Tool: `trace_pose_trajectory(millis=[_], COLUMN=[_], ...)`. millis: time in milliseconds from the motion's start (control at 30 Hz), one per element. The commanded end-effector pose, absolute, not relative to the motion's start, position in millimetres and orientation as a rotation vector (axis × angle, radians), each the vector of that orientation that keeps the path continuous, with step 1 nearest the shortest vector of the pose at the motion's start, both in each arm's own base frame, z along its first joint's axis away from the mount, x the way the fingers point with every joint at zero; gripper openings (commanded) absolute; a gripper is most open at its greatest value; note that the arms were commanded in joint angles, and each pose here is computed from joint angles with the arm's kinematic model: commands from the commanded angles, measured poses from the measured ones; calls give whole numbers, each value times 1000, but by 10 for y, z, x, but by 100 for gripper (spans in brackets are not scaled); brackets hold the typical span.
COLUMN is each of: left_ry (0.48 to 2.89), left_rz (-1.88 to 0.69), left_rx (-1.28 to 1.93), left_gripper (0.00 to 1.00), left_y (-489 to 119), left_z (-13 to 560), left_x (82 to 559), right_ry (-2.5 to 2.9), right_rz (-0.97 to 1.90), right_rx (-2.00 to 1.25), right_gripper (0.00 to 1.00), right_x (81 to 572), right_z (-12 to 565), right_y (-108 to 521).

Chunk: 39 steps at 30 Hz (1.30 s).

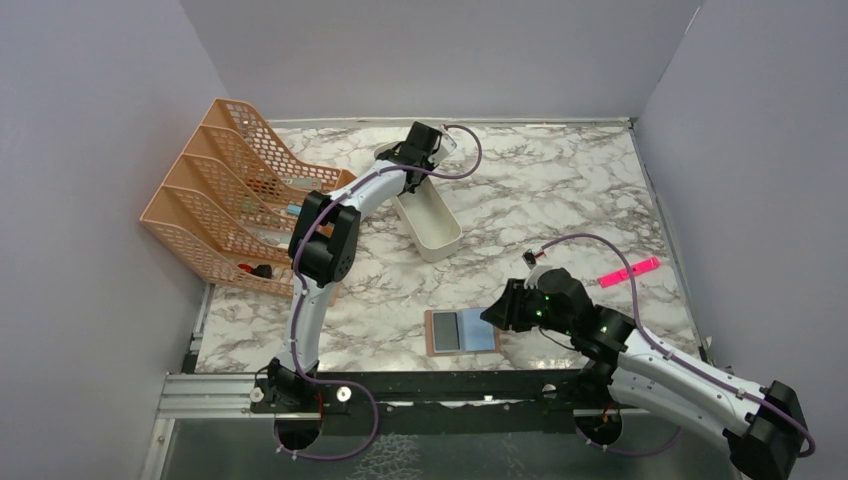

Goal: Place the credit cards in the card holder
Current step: Pick up the credit card from the storage box.

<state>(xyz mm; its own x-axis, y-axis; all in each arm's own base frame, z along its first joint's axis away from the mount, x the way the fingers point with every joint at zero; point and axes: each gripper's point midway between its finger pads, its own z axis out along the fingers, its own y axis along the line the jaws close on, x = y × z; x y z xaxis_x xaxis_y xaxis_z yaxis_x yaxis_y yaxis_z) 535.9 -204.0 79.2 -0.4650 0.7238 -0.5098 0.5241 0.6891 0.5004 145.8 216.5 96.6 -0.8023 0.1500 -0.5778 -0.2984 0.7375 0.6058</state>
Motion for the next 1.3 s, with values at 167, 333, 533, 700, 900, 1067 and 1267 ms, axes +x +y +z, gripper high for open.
trace_pose_trajectory(millis=[167,333,533,700,900,1067,1267], left_ry=[2094,2073,2073,2074,2066,2068,2087], left_rz=[443,450,452,421,371,309,214], left_rx=[909,899,903,911,898,886,784], left_gripper=[34,33,18,4,0,0,0], left_y=[-1980,-1982,-1978,-2046,-2131,-2234,-2345], left_z=[1106,1225,1237,1256,1391,1569,1836], left_x=[5559,5576,5562,5466,5347,5209,4989], right_ry=[2309,2309,2313,2312,2317,2313,2313], right_rz=[943,946,951,955,969,986,1010], right_rx=[-96,-95,-93,-94,-95,-98,-96], right_gripper=[39,39,39,39,39,39,39], right_x=[1475,1474,1463,1458,1443,1430,1403], right_z=[1008,1002,988,989,978,998,999], right_y=[2163,2167,2167,2169,2186,2200,2213])
